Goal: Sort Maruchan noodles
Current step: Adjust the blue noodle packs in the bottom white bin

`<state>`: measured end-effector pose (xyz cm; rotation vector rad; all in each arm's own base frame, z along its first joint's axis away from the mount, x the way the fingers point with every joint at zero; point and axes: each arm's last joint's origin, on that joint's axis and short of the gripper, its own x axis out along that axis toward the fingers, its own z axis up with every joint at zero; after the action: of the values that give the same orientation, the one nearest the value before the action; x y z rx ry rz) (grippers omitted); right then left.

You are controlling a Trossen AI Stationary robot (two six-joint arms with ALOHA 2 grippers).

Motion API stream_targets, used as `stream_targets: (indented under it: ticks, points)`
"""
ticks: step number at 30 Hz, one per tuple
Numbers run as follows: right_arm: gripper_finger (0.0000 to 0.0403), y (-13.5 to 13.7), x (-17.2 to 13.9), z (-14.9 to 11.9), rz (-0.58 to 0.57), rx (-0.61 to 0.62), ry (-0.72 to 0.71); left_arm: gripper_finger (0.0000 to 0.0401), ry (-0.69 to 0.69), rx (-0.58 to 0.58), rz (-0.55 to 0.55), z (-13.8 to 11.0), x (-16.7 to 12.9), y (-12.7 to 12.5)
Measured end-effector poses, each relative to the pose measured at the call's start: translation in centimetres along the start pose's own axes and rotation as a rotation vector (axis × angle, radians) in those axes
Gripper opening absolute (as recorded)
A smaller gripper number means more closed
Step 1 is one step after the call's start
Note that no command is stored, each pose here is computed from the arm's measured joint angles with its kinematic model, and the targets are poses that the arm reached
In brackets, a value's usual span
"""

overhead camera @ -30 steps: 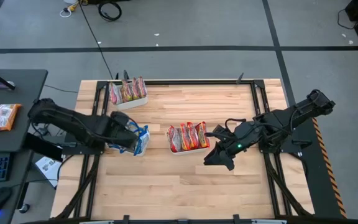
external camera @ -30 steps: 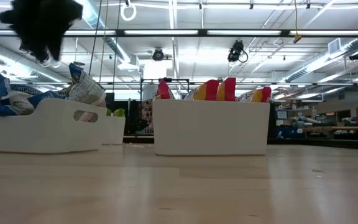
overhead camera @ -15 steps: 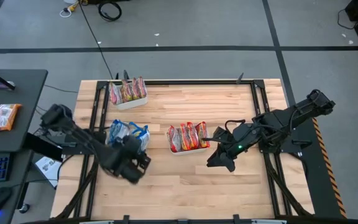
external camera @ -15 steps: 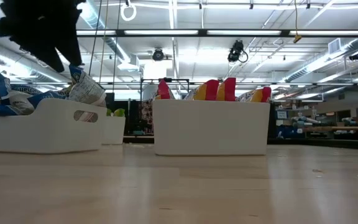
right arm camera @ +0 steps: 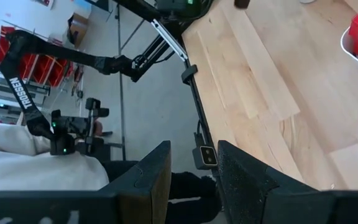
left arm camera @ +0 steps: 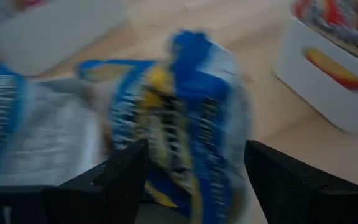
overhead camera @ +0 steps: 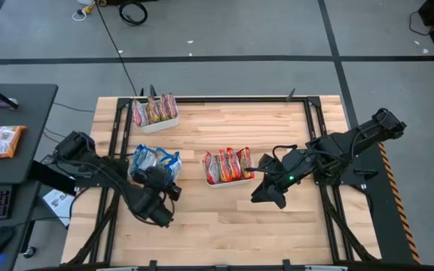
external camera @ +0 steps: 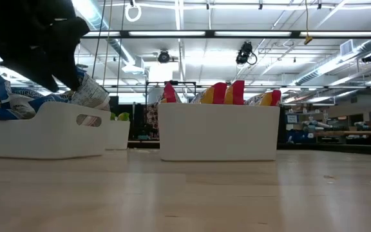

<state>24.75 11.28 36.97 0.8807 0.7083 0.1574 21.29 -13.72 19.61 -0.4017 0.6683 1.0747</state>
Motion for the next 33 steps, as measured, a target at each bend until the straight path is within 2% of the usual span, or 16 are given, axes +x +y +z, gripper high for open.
stream_targets:
  ticks: [3, 7, 13, 15, 18, 22, 24, 33]
  points:
    - [0.0137, 0.0, 0.0, 0.0, 0.0, 0.006, 0.0, 0.0268, 0.031, 0.031, -0.047, -0.1, 0.1, -0.7]
    - [0.0137, 0.0, 0.0, 0.0, -0.002, 0.022, 0.001, 0.0274, 0.079, 0.018, -0.042, 0.0, 0.3, -0.8]
    - [0.0137, -0.3, 0.0, -0.1, -0.027, 0.03, 0.025, 0.0317, 0.279, -0.015, -0.033, 1.5, -0.3, 0.0]
    - [0.0137, -0.6, 0.0, 0.0, -0.043, 0.034, 0.03, 0.0324, 0.317, 0.011, -0.031, 2.4, -0.2, 0.4]
    - [0.0137, -0.9, -0.1, 0.3, -0.06, 0.044, 0.025, 0.033, 0.328, 0.023, -0.081, 3.5, -0.2, 0.4]
    - [0.0137, -1.1, -0.1, 0.6, -0.065, 0.049, 0.017, 0.0332, 0.337, -0.047, -0.12, 4.4, -0.2, 0.3]
    - [0.0137, -1.1, -0.1, 0.5, -0.064, 0.048, 0.019, 0.0332, 0.336, -0.083, -0.101, 4.5, 0.1, 0.3]
    - [0.0137, -1.1, -0.1, 0.6, -0.061, 0.043, 0.023, 0.0332, 0.269, -0.075, 0.014, 3.3, 2.7, -1.0]
